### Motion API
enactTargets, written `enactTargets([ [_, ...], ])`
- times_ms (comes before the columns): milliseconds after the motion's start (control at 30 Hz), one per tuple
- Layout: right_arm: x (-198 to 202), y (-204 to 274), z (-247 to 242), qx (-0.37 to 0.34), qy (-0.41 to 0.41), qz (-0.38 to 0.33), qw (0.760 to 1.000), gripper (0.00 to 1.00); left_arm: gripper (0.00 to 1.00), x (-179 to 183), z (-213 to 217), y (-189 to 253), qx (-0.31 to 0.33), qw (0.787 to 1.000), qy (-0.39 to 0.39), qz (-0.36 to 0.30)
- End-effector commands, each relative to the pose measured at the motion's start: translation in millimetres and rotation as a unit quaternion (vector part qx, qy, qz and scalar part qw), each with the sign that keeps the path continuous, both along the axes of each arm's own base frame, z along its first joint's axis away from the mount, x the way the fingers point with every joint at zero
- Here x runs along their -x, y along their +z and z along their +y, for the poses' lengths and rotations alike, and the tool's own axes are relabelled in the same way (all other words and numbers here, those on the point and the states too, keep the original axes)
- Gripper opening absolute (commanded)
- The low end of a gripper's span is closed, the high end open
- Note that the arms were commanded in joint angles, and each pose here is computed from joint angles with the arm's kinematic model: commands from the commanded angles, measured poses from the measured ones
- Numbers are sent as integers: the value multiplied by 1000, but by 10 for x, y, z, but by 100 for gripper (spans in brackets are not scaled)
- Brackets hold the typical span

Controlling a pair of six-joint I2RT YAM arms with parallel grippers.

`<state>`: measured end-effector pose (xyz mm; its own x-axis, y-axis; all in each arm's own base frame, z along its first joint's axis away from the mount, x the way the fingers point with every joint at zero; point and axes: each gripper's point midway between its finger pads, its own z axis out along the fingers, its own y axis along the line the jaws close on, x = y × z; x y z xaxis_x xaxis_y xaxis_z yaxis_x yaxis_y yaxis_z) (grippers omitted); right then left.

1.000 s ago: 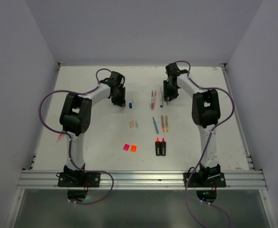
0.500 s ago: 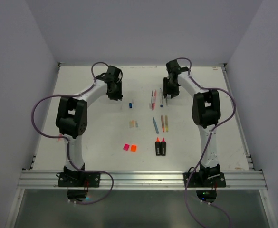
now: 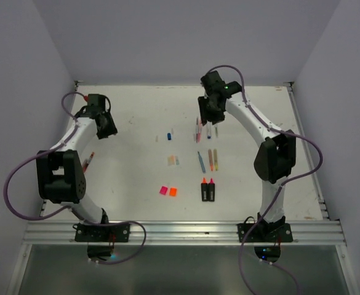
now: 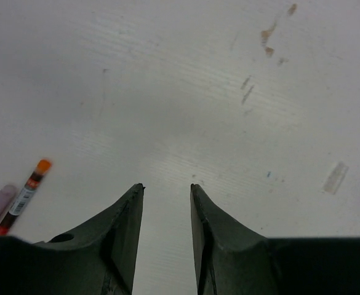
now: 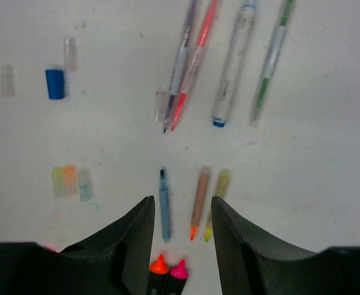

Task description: Open the pen caps

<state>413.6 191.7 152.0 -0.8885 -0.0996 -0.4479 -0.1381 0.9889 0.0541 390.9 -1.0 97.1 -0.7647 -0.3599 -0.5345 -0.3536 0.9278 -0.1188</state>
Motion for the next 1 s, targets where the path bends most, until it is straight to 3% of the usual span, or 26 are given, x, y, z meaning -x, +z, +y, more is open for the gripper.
enactTargets([
  [0, 249, 316, 126, 7, 30, -14, 999, 46, 38, 21, 279, 204, 0, 999, 26, -36],
  [167, 516, 293, 256, -32, 57, -8, 998, 47, 40, 183, 446, 353, -28, 999, 29, -36],
  [633, 1176, 275, 328, -126, 113, -30, 985, 47, 36, 522, 729, 18, -99, 993, -59, 27],
  [800, 1309, 402, 471, -143, 136, -33, 980, 47, 36, 445, 878, 19, -142, 984, -104, -17],
  [967, 1392, 414, 587, -152, 154, -26, 976, 47, 35, 425, 865, -290, -100, 980, -173, 11],
])
